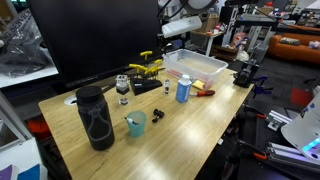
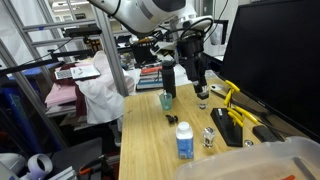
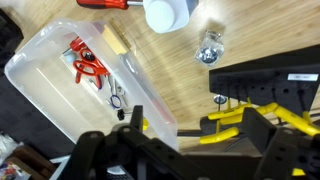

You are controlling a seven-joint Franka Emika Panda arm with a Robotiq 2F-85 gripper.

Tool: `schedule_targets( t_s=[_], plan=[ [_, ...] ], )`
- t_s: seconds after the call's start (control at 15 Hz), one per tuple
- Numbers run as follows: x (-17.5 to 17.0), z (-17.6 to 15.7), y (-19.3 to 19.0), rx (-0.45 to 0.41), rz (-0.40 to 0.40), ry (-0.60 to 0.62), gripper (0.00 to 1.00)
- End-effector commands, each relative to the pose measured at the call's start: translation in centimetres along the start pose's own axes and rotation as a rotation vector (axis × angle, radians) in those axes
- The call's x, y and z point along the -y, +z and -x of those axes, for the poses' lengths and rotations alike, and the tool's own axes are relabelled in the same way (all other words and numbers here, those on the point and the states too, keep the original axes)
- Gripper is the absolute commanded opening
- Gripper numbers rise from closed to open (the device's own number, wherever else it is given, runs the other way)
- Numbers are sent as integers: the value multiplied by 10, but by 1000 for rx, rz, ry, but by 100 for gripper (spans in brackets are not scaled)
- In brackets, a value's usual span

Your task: Move the silver object from the storage box to the table

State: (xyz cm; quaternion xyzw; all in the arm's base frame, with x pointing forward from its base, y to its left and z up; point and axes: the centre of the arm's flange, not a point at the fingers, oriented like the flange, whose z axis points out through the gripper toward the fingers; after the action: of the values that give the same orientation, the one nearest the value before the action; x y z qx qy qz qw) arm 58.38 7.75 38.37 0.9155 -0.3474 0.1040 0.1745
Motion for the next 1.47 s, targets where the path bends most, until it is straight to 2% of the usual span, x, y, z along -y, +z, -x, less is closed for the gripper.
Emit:
schedule_targets(
  t_s=[0.0, 0.07, 0.13, 0.27, 0.67, 0.87, 1.2, 1.4],
  plan=[
    [-18, -25, 9, 31, -32, 197, 100],
    [-19, -35, 18, 54, -5, 256, 100],
    [-24, -28, 11, 30, -3, 169, 100],
    [-27, -33, 22, 47, 8, 223, 100],
    [-22, -32, 20, 47, 3, 237, 100],
    [-17, -45, 28, 52, -11, 380, 100],
    [-15, -90, 57, 6, -32, 683, 100],
    [-10, -118, 87, 20, 2, 863, 100]
  ],
)
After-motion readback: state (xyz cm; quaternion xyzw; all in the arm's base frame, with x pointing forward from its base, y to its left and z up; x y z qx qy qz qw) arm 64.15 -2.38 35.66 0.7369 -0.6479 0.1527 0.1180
